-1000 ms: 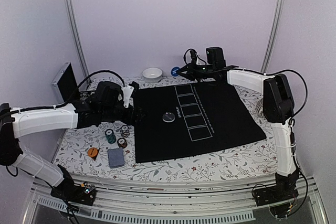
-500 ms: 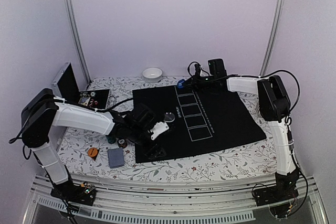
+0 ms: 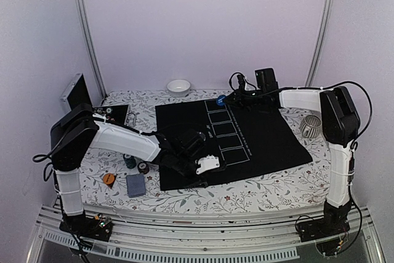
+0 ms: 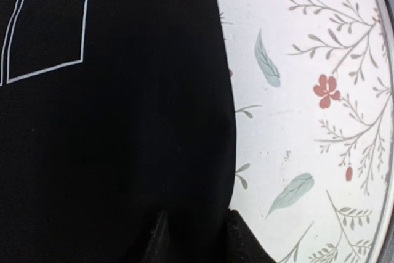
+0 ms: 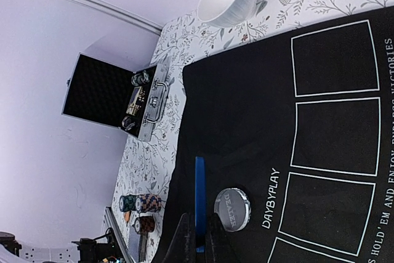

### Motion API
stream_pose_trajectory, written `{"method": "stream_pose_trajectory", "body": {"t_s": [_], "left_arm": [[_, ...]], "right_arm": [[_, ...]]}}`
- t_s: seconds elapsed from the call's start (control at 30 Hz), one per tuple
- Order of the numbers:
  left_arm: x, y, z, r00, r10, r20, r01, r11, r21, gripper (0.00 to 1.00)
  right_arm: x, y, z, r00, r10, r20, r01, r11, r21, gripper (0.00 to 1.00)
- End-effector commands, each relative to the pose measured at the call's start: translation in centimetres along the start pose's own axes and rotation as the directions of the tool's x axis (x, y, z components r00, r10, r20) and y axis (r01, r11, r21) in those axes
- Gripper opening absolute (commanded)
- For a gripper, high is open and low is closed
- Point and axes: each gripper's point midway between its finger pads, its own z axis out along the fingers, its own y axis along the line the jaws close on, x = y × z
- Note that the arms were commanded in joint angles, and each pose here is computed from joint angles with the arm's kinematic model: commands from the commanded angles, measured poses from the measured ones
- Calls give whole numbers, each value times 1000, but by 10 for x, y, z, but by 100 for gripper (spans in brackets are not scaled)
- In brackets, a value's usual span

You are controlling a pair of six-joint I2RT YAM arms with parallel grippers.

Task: Distribute texas hold em gaming equipment
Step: Move the poker table mat to the center of the board.

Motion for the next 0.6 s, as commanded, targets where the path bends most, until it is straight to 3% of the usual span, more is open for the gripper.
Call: {"method": "stream_pose_trajectory", "body": {"t_s": [0.0, 0.07, 0.1, 0.13, 0.23, 0.43, 0.57], "left_arm": [[29, -3, 13, 993, 28, -118, -28, 1000, -1, 26], [30, -6, 12, 991, 50, -124, -51, 999, -4, 17], [32, -7, 11, 989, 66, -130, -67, 998, -5, 4], [34, -8, 11, 987, 78, -137, -80, 997, -11, 0], [35, -14, 1, 985, 117, -128, -118, 993, -1, 0], [25, -69, -31, 955, 296, 19, -296, 948, 120, 0], [38, -80, -37, 946, 324, 9, -322, 936, 140, 0]], "right_arm": [[-8, 19, -15, 998, -59, 29, 60, 998, -24, 2], [-6, 21, -16, 998, -62, 25, 63, 998, -28, 2], [-6, 22, -17, 998, -61, 25, 62, 998, -30, 2], [-4, 22, -17, 998, -61, 22, 62, 998, -29, 2], [-4, 22, -23, 997, -67, 26, 67, 998, -20, 2], [-7, 17, -37, 995, -87, 47, 85, 995, 42, 2], [-2, 6, -39, 997, -73, 41, 70, 995, 65, 2]]}}
